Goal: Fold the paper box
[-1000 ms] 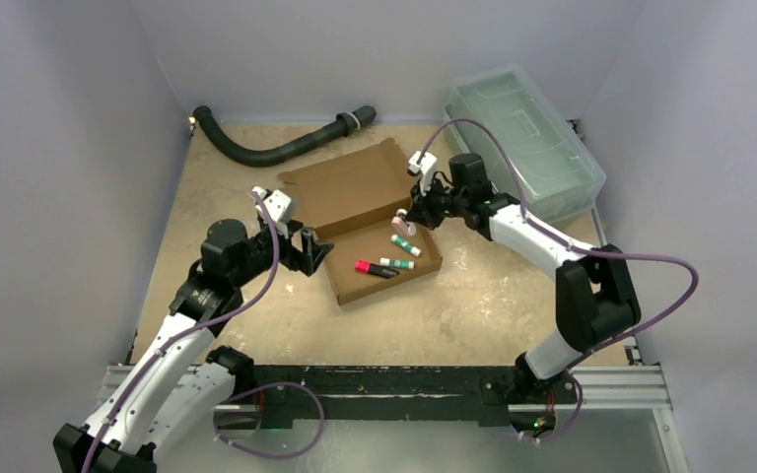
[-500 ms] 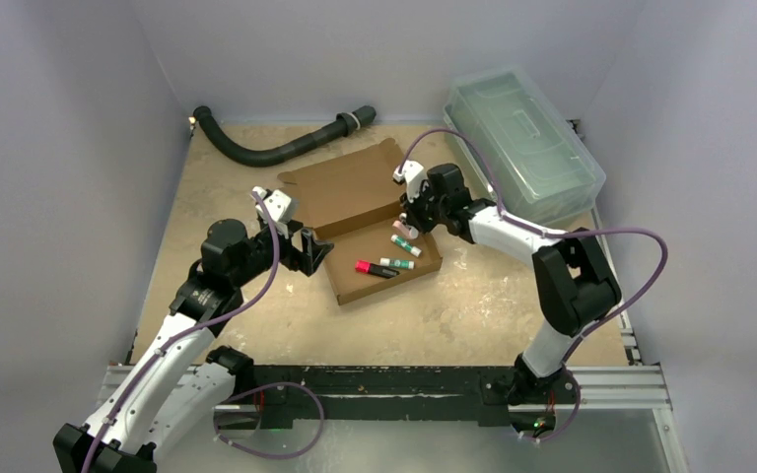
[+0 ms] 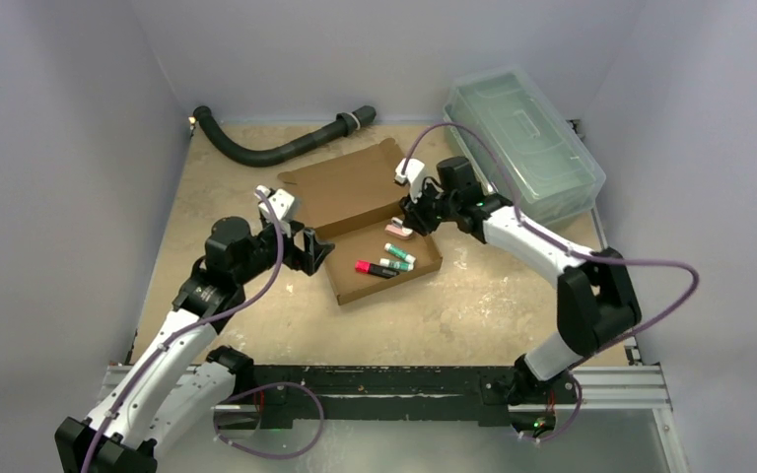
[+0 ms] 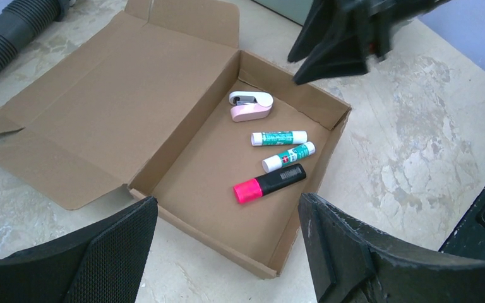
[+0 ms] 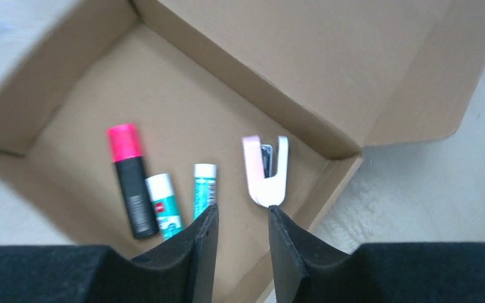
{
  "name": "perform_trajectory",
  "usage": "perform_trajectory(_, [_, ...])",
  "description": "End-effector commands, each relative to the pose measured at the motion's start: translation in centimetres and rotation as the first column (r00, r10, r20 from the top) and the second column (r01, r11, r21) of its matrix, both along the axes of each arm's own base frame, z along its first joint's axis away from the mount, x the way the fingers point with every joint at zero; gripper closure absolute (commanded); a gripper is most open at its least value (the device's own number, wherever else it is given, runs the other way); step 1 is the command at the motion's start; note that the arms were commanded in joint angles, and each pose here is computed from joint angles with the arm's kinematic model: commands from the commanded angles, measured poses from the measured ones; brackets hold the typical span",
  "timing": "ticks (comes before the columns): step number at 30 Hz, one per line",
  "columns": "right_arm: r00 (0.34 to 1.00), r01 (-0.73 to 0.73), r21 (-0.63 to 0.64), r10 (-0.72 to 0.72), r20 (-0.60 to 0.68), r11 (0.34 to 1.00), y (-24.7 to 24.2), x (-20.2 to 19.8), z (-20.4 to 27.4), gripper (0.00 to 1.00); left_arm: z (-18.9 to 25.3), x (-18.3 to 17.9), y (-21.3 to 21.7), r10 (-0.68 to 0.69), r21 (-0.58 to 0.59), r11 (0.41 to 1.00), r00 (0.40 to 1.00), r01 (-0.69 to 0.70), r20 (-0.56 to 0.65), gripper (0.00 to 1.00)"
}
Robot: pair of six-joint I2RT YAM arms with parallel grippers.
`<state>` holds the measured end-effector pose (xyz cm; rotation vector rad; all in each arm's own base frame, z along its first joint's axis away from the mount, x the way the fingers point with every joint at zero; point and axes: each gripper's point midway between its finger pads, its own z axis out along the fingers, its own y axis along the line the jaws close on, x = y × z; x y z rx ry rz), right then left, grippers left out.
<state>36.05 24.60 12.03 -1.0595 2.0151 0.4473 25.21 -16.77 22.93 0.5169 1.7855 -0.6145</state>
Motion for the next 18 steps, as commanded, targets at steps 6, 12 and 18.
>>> perform_trajectory(6, [0.926, -0.344, 0.126, 0.314, 0.21, 0.93, -2.1, -4.5, 9.6, 0.49, -0.3, 0.7, -1.0, 0.095, -0.273, 0.95, 0.975, -0.148, -0.2, 0.19])
perform_trajectory(12, [0.92, -0.373, 0.17, 0.339, 0.198, 0.912, -2.3, -5.5, 10.1, 0.44, -4.3, 0.9, 0.3, 0.205, -0.509, 0.763, 0.895, -0.399, -0.395, 0.19])
perform_trajectory(18, [0.916, -0.382, 0.178, 0.345, 0.206, 0.907, -2.3, -5.8, 10.2, 0.45, -8.2, 2.9, 5.3, 0.477, -0.434, 0.646, 0.776, -0.628, -0.413, 0.15])
